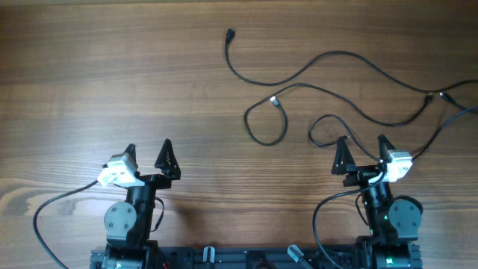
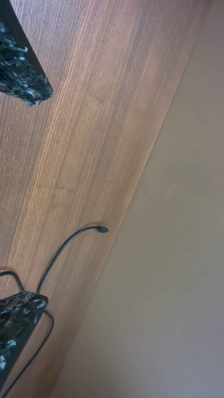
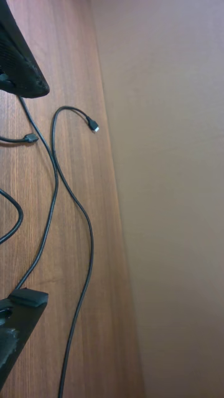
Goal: Untangle cables
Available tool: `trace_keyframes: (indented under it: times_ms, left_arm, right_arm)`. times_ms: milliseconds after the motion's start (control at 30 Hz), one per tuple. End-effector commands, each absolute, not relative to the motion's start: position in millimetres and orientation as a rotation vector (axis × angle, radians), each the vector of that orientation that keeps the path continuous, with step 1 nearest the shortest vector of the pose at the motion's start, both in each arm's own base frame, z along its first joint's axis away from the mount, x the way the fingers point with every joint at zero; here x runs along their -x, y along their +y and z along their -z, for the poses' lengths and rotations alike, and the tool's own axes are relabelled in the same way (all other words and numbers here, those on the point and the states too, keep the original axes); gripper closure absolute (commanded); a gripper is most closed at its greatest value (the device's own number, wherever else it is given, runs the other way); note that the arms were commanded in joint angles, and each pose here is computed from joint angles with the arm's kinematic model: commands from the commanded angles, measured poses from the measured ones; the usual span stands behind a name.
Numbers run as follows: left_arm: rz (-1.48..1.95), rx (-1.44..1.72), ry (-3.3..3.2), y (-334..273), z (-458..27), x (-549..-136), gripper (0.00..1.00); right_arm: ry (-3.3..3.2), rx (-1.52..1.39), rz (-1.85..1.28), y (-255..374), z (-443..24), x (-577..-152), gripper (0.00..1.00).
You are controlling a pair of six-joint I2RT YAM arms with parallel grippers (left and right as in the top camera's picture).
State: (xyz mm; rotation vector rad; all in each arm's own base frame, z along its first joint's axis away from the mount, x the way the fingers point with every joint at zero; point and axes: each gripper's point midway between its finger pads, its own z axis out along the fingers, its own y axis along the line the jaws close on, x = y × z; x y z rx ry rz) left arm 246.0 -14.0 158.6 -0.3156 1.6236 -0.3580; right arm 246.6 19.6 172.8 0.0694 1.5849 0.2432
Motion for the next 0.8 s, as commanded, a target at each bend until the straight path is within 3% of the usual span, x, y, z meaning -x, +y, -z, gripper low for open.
trace_keyframes:
  times_ms: [0, 333, 767]
  left_arm:
    - [0.364, 0.32, 1.622, -14, -158, -246, 0.0]
    - [0.216, 0.072, 1.649, -23, -157, -245, 0.0]
    - [0.212, 0.068, 1.648, -23, -157, -245, 0.0]
  right_arm:
    - [1.569, -0.088, -0.244, 18, -176, -246, 0.0]
    - [1.569, -0.089, -0.245, 18, -176, -246, 0.0]
    - [1.569, -0.088, -0.244, 18, -176, -246, 0.0]
